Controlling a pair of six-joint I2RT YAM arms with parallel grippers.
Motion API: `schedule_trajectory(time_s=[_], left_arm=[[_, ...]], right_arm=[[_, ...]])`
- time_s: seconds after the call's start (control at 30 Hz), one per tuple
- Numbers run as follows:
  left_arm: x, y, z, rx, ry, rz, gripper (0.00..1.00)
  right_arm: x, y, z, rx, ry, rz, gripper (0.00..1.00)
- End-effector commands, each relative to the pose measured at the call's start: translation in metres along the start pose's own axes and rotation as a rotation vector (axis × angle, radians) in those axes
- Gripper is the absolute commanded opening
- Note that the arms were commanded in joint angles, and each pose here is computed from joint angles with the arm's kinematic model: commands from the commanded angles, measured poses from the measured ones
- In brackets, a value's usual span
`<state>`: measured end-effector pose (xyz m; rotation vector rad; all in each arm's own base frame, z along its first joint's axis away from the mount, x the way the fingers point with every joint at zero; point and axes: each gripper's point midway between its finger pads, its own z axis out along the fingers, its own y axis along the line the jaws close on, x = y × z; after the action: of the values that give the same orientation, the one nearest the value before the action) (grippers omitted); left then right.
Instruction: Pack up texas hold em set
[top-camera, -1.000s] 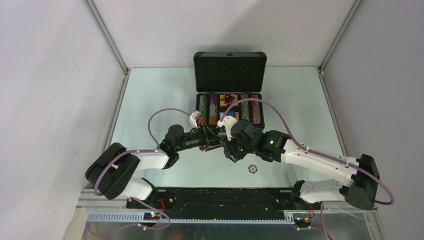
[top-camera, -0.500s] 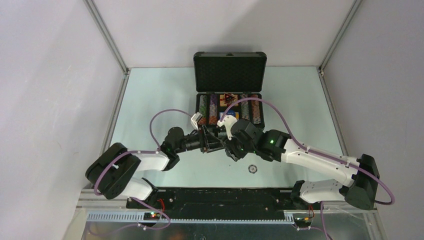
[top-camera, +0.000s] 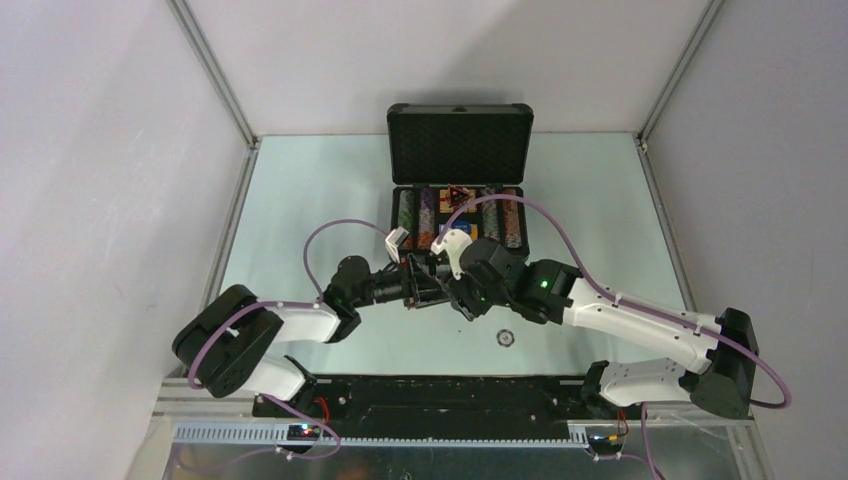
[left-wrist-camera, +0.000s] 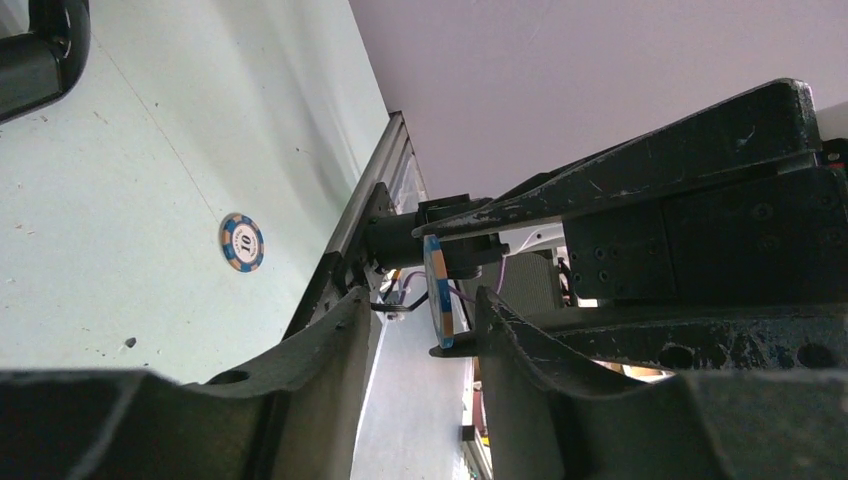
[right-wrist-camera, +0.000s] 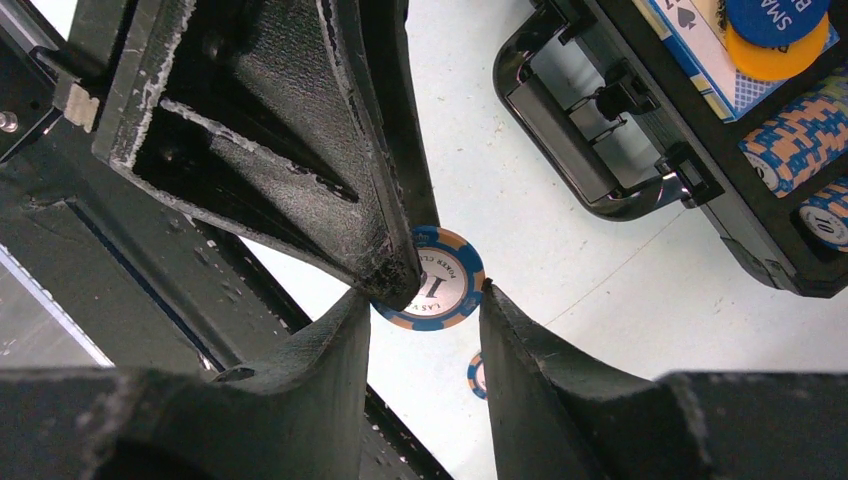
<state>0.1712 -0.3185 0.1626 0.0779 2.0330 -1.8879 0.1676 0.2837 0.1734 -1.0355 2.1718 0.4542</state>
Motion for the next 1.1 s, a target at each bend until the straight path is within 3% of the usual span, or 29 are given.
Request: schedule_trajectory(time_s=[0.0, 0.83, 0.97, 1.07], left_arm=[[0.001, -0.012, 0.001, 0.049, 0.005, 0.025, 0.45], [0.003, -0.011, 0.002, 0.059, 0.013, 0.014, 0.09], [0.003, -0.012, 0.002, 0.062, 0.01, 0.018, 0.0], [0.001, -0.015, 0.001, 0.069, -0.003, 0.03, 0.0]], right_arm=[[-0.024, 0.001, -0.007, 0.006, -0.068, -0.016, 0.45], [-0.026, 0.002, -0.002, 0.014, -0.072, -0.035, 0.45], [-0.027, 0.004, -0.004, 0.001, -0.078, -0.03, 0.56], [-0.028, 0.013, -0.008, -0.04, -0.086, -0.016, 0.78]])
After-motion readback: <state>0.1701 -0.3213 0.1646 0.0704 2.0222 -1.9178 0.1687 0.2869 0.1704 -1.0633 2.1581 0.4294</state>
